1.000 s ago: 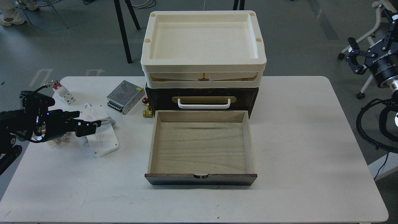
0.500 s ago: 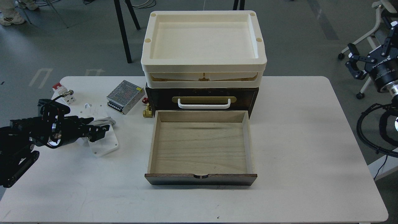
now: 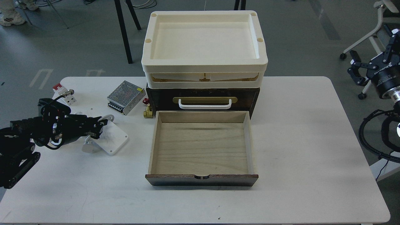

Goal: Put charging cable into cabinet
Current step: 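Close the left gripper on the charger cable and lift it, then carry the charger with the left gripper over the open drawer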

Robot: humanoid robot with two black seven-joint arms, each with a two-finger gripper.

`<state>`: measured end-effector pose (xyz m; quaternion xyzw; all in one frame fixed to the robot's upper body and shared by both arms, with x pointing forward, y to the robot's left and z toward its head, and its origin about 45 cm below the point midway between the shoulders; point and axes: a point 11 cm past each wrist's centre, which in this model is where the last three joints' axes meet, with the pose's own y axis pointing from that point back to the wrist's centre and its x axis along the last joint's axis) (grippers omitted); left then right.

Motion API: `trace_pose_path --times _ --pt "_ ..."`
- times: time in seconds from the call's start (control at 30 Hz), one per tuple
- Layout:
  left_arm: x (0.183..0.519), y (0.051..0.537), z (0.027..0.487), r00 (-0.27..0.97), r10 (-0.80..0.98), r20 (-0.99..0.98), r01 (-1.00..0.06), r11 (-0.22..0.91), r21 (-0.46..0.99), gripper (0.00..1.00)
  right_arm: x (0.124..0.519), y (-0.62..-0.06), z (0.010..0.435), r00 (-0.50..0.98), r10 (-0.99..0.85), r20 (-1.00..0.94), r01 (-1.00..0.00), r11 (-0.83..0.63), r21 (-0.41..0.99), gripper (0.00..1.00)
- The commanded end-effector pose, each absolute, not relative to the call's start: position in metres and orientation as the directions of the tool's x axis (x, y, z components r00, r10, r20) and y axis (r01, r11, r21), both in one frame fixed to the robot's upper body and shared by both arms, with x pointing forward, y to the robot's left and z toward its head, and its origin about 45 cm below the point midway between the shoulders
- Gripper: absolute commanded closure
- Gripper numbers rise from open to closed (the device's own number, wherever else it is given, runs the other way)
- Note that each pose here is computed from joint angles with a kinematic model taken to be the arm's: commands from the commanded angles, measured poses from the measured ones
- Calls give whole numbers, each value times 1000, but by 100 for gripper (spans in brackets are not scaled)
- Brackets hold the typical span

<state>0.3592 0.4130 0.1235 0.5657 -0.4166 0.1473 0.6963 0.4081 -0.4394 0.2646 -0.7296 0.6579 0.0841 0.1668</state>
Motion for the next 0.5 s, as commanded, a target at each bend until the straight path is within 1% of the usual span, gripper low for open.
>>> trace_pose_path --times 0.0,0.03,0.1,0.2,0.3,0.4,0.47 --pt "358 425 151 589 -311 746 -679 312 665 100 408 -440 265 120 -932 -341 -988 -78 -134 0" --pt "356 428 165 588 -296 753 -681 321 658 100 408 -440 265 119 -933 -341 -988 -78 -132 0" --pt "349 424 197 602 -211 770 -677 377 632 100 408 -441 265 115 -933 -340 -989 -73 -132 0" --pt "322 411 228 657 -34 753 -647 486 587 100 408 -446 264 103 -937 -335 -990 -62 -130 0" --pt "301 378 252 690 88 719 -607 611 508 100 408 -448 265 95 -937 -335 -990 -54 -131 0" --pt "290 344 268 717 160 678 -563 707 428 100 408 -451 264 88 -938 -334 -990 -46 -130 0" --pt "282 318 272 749 182 637 -512 770 381 100 408 -452 265 86 -939 -332 -990 -45 -131 0"
